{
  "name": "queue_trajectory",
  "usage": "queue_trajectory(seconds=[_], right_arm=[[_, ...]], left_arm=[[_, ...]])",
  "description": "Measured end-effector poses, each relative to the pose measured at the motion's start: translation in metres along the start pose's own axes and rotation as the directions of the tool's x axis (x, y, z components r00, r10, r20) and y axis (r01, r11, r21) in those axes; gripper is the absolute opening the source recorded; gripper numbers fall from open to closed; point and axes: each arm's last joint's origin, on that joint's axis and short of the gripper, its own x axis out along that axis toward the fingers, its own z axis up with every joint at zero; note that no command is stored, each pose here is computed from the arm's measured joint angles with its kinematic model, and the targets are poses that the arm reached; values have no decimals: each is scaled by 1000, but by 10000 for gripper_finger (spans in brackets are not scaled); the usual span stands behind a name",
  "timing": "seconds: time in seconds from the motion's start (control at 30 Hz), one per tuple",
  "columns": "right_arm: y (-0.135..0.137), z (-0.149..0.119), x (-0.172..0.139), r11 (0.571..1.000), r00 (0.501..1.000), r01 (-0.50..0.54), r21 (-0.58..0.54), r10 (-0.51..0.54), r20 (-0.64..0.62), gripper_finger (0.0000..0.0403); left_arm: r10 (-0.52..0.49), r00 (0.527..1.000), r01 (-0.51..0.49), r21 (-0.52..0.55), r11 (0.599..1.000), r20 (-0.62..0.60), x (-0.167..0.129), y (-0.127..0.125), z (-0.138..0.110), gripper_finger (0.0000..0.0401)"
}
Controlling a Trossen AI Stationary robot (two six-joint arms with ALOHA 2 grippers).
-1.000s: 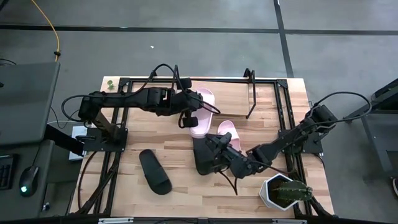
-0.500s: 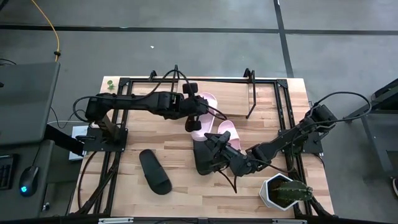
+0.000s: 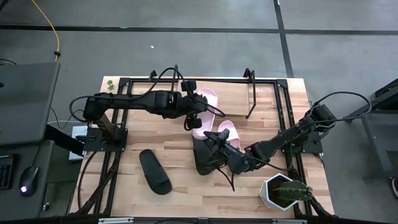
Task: Pick and place slides into the shelf
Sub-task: Put the left pink slide on the shelf
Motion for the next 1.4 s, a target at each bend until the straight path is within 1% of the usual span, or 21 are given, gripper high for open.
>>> queue_trajectory(seconds=[0.13, 0.37, 0.6, 0.7, 0.77, 0.87, 1.1, 1.2, 1.27, 1.4], right_arm=[[0, -1, 2, 1000, 1000, -1, 10, 1, -2, 236], [0, -7, 10, 999, 999, -23, 25, 24, -22, 236], [-1, -9, 14, 999, 999, -19, 39, 20, -35, 236], [-1, -9, 14, 998, 999, -19, 58, 21, -33, 228], [-1, -9, 14, 997, 999, -19, 74, 22, -33, 214], [-1, -9, 15, 996, 999, -18, 88, 21, -33, 183], [-1, -10, 15, 995, 999, -21, 100, 24, -33, 84], [-1, -10, 15, 995, 999, -22, 99, 25, -32, 51], [-1, -10, 15, 995, 999, -22, 99, 25, -32, 42], [-1, -10, 15, 994, 999, -21, 108, 25, -32, 47]], left_arm=[[-25, 1000, 25, -5, 1000, 12, 0, 0, 1, 8], [-35, 999, 35, -5, 999, 15, 0, -1, 1, 8], [-38, 999, 38, -6, 999, 16, 0, -1, 1, 8], [-38, 999, 38, -5, 999, 16, 0, -1, 1, 8], [-38, 999, 38, -6, 999, 17, 0, -1, 1, 8], [-37, 999, 37, -7, 999, 20, 0, -1, 1, 8], [-38, 999, 38, -8, 999, 21, 0, -1, 2, 8], [-37, 999, 38, -5, 999, 22, 0, 0, 2, 8], [-37, 999, 37, 4, 999, 22, 0, 0, 1, 8], [-37, 999, 37, 5, 999, 22, 0, 0, 2, 23]])
